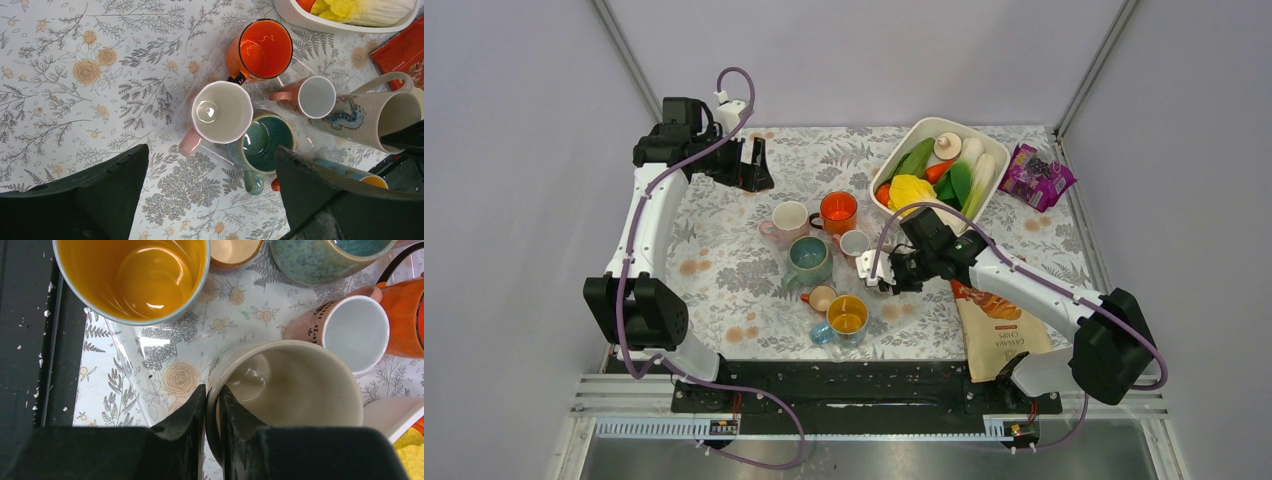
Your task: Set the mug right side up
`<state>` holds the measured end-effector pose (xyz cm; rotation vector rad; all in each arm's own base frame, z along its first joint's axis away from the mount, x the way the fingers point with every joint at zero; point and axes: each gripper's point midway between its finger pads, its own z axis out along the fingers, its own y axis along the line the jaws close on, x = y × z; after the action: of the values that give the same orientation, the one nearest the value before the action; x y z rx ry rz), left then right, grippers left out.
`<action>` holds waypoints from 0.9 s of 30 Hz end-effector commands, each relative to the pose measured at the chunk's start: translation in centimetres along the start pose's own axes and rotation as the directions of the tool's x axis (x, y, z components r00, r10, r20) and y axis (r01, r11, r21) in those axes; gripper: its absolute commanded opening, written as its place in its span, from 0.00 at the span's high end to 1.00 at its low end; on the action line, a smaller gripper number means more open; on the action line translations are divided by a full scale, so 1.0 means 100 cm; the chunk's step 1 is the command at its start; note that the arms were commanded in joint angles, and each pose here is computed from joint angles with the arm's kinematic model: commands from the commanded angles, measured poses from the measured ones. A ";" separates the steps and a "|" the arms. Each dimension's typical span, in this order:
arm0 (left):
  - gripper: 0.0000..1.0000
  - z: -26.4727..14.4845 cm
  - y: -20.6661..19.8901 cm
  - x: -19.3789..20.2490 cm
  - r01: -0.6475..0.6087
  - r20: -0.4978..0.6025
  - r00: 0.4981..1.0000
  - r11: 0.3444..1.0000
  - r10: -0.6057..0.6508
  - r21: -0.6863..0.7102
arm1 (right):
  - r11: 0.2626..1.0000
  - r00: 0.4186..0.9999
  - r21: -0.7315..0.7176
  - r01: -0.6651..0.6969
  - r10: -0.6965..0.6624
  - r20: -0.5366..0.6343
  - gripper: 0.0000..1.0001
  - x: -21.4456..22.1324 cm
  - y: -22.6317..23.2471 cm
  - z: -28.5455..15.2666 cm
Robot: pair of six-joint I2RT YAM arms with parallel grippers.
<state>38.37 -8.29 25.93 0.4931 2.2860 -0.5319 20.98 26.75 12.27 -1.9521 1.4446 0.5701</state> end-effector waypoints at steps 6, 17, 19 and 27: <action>0.01 -0.009 0.002 -0.013 -0.045 0.055 0.997 0.999 0.046 -0.026 | 0.992 0.993 0.082 0.101 -0.105 0.048 0.58 -0.038 -0.021 -0.019; 0.01 -0.010 0.004 -0.012 -0.045 0.051 0.998 0.998 0.047 -0.041 | 0.920 0.990 0.392 0.026 -0.078 0.119 0.09 -0.084 -0.062 -0.092; 0.01 -0.011 0.005 -0.011 -0.032 0.051 0.998 0.998 0.034 -0.052 | 0.849 0.979 0.513 -0.123 0.020 0.202 0.03 -0.088 -0.087 -0.114; 0.01 -0.027 0.049 -0.015 0.095 0.132 0.990 0.935 -0.052 -0.342 | -0.084 0.593 0.684 -0.725 0.428 0.681 0.01 0.066 -0.167 -0.256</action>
<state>39.01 -6.04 24.54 0.3658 2.3294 -0.3737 33.71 17.15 28.33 -0.8230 1.6948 0.2425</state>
